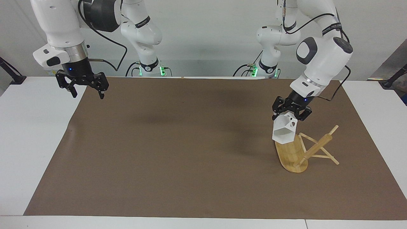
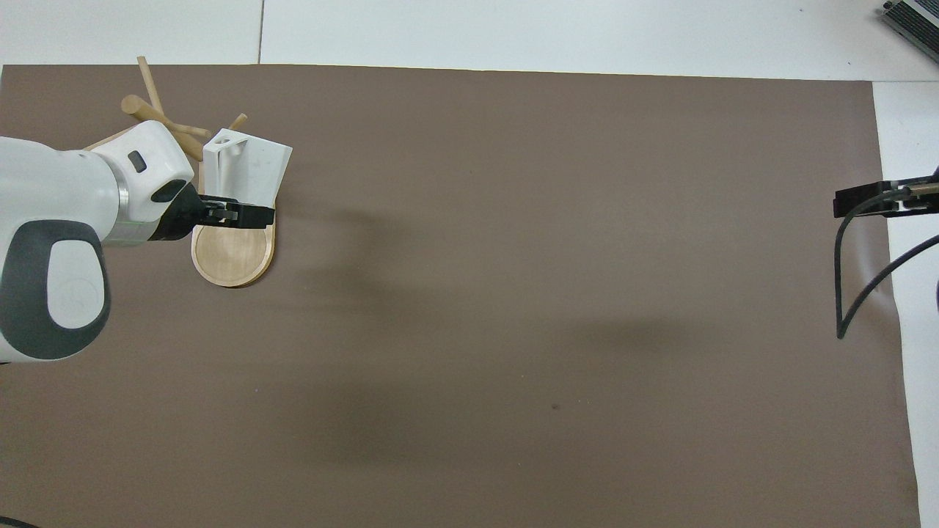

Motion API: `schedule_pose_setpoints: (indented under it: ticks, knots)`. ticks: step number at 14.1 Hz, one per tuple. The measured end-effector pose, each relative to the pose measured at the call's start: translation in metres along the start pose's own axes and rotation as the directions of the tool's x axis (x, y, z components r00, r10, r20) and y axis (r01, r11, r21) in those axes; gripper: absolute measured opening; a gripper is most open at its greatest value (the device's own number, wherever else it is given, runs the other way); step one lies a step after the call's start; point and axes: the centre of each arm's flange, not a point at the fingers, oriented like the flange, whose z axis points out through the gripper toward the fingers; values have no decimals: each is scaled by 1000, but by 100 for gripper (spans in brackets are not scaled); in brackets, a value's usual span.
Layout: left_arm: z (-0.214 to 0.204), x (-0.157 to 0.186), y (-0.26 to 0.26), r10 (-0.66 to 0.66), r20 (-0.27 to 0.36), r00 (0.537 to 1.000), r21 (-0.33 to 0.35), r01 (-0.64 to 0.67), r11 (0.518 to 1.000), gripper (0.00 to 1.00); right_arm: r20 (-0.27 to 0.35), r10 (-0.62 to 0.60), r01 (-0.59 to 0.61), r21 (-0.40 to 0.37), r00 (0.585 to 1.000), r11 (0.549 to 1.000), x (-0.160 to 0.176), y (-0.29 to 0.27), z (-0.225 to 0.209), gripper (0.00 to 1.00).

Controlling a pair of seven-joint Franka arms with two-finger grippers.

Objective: Hang cup on rack
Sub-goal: 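Move the held cup with the left gripper onto a rack peg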

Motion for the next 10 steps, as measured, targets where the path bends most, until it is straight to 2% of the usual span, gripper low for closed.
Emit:
schedule_pose_setpoints:
  ticks: [4, 10]
  knots:
    - [6, 9, -15, -58, -8, 998, -8, 58, 998, 70, 13, 20, -20, 42, 1000, 999, -2, 0, 1, 100]
    - [8, 14, -18, -188, -36, 982, -52, 186, 981, 70, 24, 27, -29, 46, 999, 999, -3, 2, 2, 100]
